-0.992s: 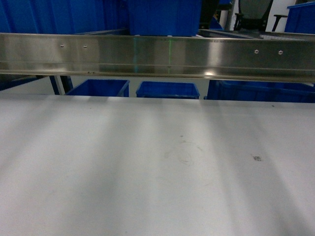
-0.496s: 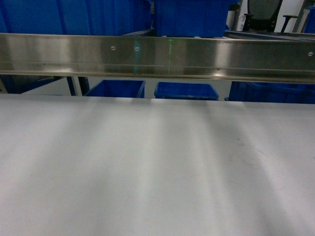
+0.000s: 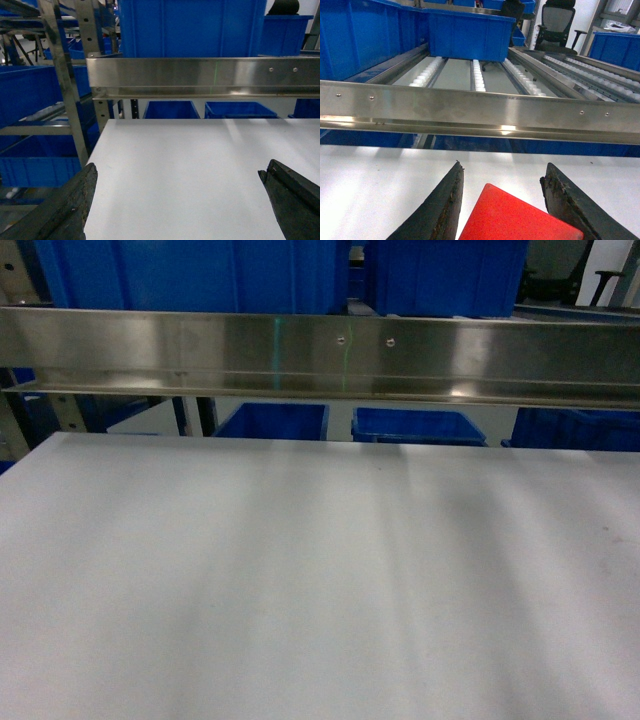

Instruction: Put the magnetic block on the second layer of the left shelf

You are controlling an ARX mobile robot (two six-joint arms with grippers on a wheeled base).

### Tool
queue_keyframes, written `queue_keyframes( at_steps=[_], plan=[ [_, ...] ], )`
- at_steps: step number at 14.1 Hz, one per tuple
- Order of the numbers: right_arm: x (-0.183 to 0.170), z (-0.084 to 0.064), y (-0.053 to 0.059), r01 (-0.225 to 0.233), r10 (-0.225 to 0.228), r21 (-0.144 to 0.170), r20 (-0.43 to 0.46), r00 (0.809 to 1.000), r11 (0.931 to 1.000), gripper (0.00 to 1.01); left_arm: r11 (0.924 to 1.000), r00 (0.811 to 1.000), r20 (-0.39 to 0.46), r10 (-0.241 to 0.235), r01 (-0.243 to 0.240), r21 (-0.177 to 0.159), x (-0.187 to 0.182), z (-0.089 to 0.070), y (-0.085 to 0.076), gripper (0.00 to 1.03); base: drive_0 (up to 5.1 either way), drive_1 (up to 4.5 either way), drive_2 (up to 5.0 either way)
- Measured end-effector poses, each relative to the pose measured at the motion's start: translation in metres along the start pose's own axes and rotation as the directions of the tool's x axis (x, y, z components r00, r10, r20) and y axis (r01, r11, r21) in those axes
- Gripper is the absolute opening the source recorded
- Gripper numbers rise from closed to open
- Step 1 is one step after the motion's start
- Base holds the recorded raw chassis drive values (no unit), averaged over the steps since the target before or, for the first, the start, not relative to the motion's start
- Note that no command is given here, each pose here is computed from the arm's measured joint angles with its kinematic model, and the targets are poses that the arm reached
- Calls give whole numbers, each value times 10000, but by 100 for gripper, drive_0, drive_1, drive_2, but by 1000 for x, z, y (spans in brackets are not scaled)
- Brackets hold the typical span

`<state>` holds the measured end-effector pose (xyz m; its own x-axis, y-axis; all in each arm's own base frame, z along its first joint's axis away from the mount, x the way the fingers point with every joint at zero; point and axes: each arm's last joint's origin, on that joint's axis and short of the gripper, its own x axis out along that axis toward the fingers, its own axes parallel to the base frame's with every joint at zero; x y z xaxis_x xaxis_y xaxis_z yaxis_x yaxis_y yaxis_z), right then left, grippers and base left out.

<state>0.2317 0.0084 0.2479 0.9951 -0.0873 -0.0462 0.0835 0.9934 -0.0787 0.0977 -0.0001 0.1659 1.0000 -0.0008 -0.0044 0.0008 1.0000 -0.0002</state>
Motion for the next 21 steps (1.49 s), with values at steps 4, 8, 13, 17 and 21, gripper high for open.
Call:
queue_keyframes(
  at_steps=[4,8,13,17,21],
  plan=[
    [0,0,0,17,-17,-1,18,10000,10000,43,10000,10000,27,-4,4,0,0,0,0,98,-493,247,247],
    [0,-1,0,14,-14,-5,-16,10000,10000,43,10000,10000,8,0,0,0,0,0,0,98,-505,236,236],
    [0,-1,0,13,-13,-8,-31,10000,10000,43,10000,10000,-4,0,0,0,0,0,0,98,-498,243,243],
    [0,-1,0,9,-9,-9,-39,10000,10000,43,10000,10000,42,0,0,0,0,0,0,98,-506,235,235],
    [0,-1,0,5,-5,-8,-35,10000,10000,43,10000,10000,8,0,0,0,0,0,0,98,-502,239,239]
  ],
)
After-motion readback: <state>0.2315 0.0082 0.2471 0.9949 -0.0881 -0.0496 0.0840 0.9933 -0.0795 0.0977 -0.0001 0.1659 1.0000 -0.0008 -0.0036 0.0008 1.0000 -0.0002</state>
